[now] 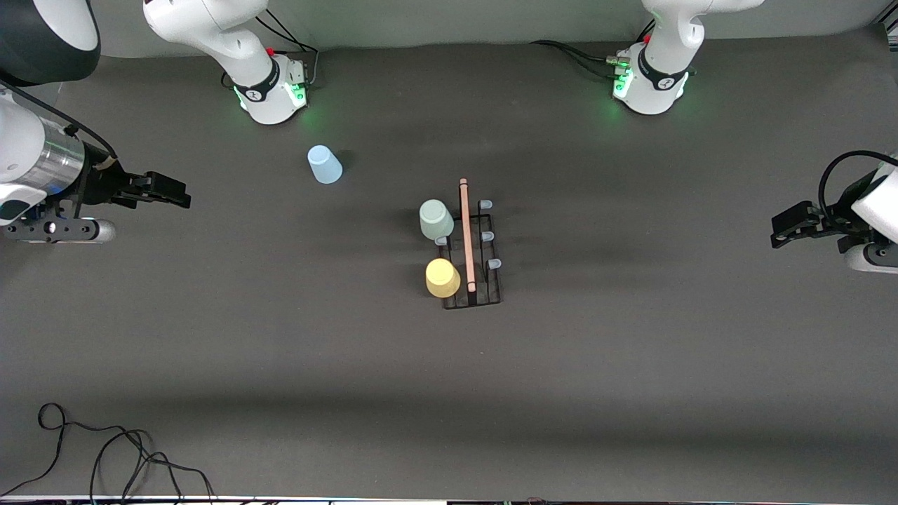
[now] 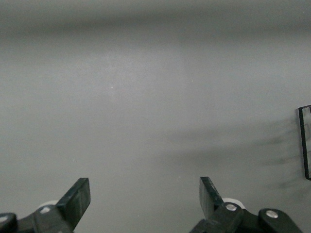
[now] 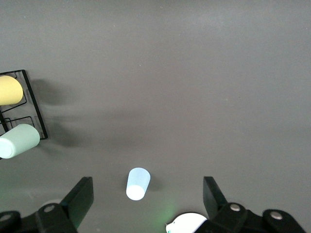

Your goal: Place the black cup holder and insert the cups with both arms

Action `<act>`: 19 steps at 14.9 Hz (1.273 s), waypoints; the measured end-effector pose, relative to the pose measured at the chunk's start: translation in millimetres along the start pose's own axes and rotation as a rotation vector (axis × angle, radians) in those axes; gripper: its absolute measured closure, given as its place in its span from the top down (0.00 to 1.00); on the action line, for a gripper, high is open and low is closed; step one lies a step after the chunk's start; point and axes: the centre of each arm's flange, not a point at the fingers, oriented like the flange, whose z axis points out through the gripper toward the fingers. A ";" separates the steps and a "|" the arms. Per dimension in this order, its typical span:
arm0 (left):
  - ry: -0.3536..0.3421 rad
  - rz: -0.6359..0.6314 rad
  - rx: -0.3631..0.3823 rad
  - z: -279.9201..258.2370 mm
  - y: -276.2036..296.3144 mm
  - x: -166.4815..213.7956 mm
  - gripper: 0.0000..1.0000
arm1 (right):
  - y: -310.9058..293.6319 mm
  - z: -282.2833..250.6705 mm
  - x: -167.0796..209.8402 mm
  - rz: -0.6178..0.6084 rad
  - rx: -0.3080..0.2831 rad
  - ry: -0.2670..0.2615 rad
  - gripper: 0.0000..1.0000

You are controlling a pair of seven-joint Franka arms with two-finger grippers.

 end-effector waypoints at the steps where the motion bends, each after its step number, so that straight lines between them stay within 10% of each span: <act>1: 0.000 0.000 0.000 0.0 -0.2 0.0 1.00 | 2.3 -1.5 -0.1 0.002 0.003 0.003 1.00; 19: 0.001 -0.003 0.001 -0.1 -1.7 0.0 1.00 | 3.4 -15.4 9.7 -0.004 -0.023 0.126 1.00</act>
